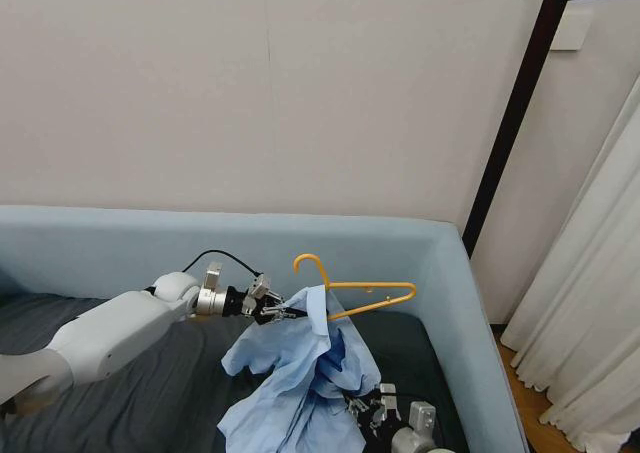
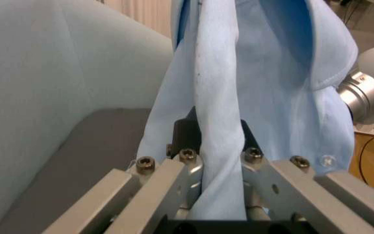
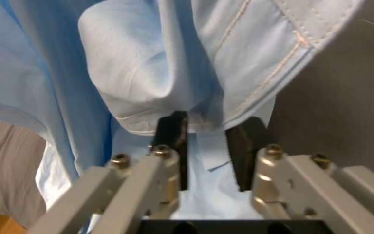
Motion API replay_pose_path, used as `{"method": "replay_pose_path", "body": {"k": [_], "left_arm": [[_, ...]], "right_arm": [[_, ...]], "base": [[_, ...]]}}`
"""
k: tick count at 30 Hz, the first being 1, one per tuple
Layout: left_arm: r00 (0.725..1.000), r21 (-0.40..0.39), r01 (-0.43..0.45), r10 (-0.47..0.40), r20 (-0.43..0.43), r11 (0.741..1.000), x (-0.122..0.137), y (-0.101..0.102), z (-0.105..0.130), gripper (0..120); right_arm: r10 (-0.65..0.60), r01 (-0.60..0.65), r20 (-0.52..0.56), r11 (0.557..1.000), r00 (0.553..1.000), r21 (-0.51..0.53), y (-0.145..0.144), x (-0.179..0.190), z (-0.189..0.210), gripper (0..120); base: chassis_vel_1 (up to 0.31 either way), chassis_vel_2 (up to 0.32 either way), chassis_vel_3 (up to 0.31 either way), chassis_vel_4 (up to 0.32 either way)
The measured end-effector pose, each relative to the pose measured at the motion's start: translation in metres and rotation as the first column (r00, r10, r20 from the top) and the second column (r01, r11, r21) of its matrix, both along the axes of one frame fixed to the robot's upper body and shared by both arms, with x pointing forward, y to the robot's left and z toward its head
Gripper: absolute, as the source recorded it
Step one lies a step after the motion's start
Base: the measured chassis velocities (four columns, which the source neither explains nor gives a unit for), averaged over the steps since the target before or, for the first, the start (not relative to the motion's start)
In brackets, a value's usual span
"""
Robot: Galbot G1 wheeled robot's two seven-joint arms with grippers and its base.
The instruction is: Pick up the clothes from the sofa and hang them on the clothes hanger.
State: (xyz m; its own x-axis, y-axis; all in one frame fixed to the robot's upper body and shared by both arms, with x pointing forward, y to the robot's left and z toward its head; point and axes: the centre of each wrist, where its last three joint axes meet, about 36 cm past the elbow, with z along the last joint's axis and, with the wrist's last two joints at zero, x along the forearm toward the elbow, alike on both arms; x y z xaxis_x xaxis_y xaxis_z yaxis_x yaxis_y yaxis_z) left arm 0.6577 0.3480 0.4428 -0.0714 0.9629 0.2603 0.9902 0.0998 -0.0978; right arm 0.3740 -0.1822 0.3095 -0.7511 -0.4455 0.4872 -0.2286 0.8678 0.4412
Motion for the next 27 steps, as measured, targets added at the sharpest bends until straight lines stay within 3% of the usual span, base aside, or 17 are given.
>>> {"method": "replay_pose_path", "body": {"k": [5,17,27], "left_arm": [[1.0,0.0,-0.002,0.002,0.001,1.0,-0.001,0.002,0.001,1],[1.0,-0.004,-0.006,0.006,0.006,1.0,-0.008,0.011,-0.002,1],[0.999,0.023,-0.002,0.001,0.04,1.0,-0.01,0.026,0.008,1]], "right_arm": [[-0.002,0.001,0.008,1.0,1.0,0.016,0.003,0.0,0.001,0],[-0.008,0.008,0.026,1.0,1.0,0.018,0.0,-0.005,0.013,0],[-0.058,0.058,-0.021,0.998,0.998,-0.035,-0.036,-0.001,0.035,0]], "base": [[0.0,0.0,0.0,0.0],[0.0,0.0,0.0,0.0],[0.0,0.0,0.0,0.0]]}}
